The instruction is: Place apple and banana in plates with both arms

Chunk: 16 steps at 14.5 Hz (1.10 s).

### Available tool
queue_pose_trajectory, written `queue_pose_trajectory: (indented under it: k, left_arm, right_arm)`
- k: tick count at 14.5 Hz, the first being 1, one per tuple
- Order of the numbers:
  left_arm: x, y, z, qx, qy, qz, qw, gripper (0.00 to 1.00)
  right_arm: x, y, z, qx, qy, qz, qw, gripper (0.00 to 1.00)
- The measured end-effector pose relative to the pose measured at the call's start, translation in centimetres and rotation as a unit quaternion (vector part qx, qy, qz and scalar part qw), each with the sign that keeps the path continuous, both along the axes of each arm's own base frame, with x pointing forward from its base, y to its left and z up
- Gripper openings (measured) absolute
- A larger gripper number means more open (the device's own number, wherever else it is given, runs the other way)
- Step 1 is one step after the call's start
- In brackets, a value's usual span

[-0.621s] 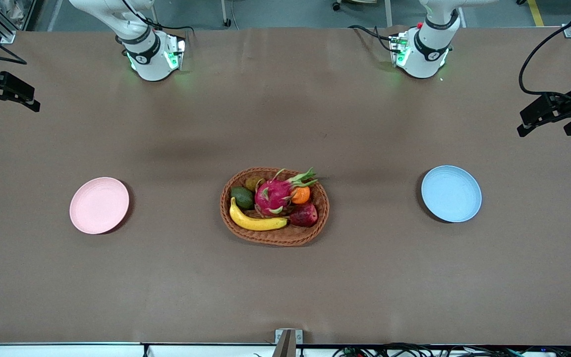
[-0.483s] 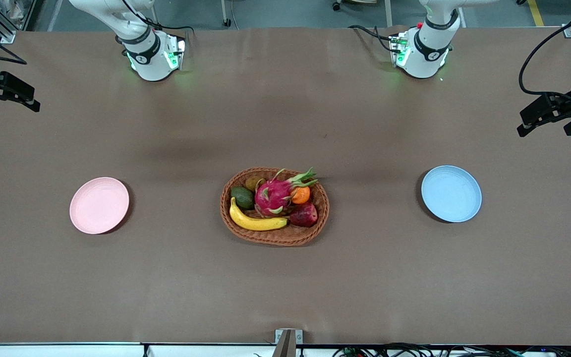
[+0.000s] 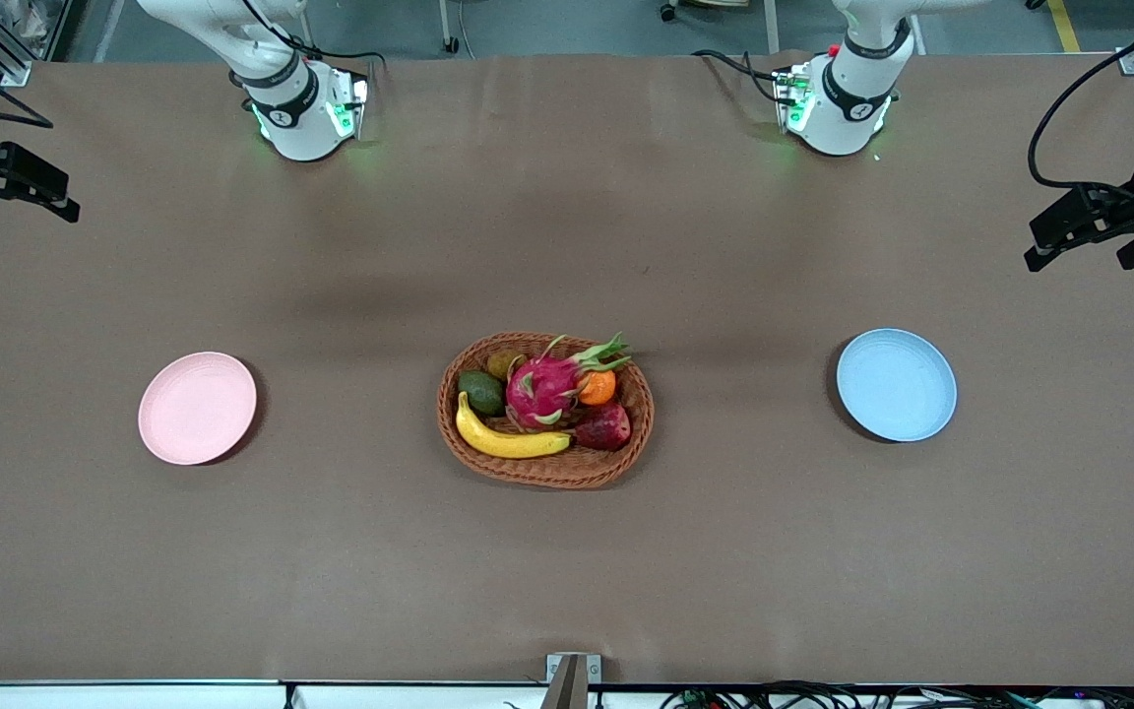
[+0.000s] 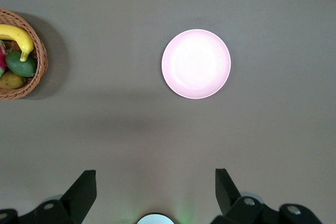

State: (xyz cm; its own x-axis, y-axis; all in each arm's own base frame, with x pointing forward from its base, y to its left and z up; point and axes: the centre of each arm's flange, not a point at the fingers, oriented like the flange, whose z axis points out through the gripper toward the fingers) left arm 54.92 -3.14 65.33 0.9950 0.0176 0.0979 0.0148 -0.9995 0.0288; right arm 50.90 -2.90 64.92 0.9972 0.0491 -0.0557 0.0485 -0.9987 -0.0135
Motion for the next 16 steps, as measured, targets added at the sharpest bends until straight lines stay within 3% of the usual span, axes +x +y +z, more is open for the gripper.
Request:
queue_pose_trajectory:
  k: [5,8,12,16]
  left_arm:
    - [0.1,-1.6,-0.6,-0.006,0.008,0.017,1.000,1.00]
    - [0.6,-6.2,-2.7,-0.010,0.028,0.021,0.999,1.00]
    - [3.1,-15.0,-10.1,-0.019,0.078,0.048,0.996,1.00]
    - [5.8,-22.7,-17.5,-0.042,0.084,0.099,0.991,1.00]
  right_arm:
    - [0.0,0.0,0.0,0.000,0.000,0.000,1.000,1.00]
    - [0.0,0.0,0.0,0.000,-0.001,0.000,1.000,1.00]
    - [0.0,0.0,0.7,-0.001,-0.009,0.000,1.000,1.00]
    - [1.4,-0.6,-1.3,-0.003,-0.002,-0.005,1.000,1.00]
